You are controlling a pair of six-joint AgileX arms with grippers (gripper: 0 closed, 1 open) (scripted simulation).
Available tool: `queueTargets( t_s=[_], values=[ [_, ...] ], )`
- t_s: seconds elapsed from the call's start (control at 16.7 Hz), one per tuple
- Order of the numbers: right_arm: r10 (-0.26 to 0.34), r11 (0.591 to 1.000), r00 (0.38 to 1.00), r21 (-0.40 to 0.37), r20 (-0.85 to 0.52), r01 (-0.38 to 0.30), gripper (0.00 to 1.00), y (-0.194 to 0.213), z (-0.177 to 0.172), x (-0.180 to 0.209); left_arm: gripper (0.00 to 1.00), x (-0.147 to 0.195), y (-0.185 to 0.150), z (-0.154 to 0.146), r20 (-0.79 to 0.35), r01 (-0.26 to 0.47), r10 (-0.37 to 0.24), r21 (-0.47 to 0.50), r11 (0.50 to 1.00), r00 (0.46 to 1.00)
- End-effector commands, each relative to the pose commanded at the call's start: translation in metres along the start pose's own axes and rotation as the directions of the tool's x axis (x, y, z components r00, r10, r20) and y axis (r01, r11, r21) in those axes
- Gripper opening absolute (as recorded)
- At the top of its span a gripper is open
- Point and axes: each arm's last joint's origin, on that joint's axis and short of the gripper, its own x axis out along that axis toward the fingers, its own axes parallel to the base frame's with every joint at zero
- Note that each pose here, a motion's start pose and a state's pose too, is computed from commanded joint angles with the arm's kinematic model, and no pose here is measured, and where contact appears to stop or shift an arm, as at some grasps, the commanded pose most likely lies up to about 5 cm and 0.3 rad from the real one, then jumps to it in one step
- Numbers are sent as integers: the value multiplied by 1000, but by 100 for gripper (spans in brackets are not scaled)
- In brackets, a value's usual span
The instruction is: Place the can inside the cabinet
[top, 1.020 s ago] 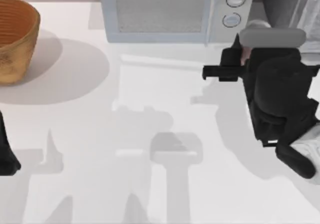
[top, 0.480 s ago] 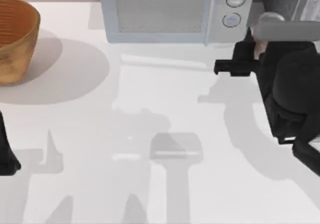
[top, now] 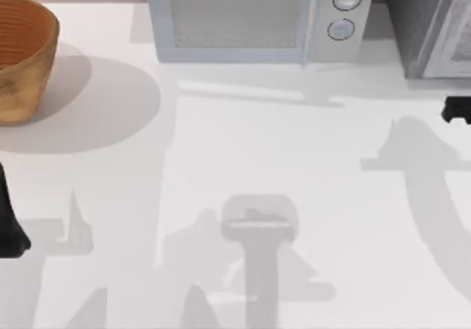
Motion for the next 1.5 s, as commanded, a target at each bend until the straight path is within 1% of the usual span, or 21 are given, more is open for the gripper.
queueTargets(
  t_s=[0.18, 0.42, 0.66, 0.84, 1.26, 1.38, 1.5],
  values=[
    [-4, 1000, 1000, -6, 16, 4, 0, -32, -6, -35, 100, 0, 0, 0, 0, 0, 0, 0, 1000, 1000],
    [-6, 1000, 1000, -19, 27, 6, 0, -58, -32, -72, 100, 0, 0, 0, 0, 0, 0, 0, 1000, 1000],
    [-3, 1000, 1000, -30, 24, 4, 0, -70, -60, -89, 100, 0, 0, 0, 0, 0, 0, 0, 1000, 1000],
    [-1, 999, 1000, -35, 18, 2, 0, -74, -72, -92, 100, 0, 0, 0, 0, 0, 0, 0, 1000, 1000],
    [2, 999, 1000, -33, 15, -2, 0, -74, -70, -92, 100, 0, 0, 0, 0, 0, 0, 0, 1000, 1000],
    [6, 999, 1000, -32, 10, -6, 0, -72, -57, -93, 100, 0, 0, 0, 0, 0, 0, 0, 1000, 1000],
    [9, 999, 1000, -33, 3, -9, 0, -70, -33, -92, 100, 0, 0, 0, 0, 0, 0, 0, 1000, 1000]
  ],
)
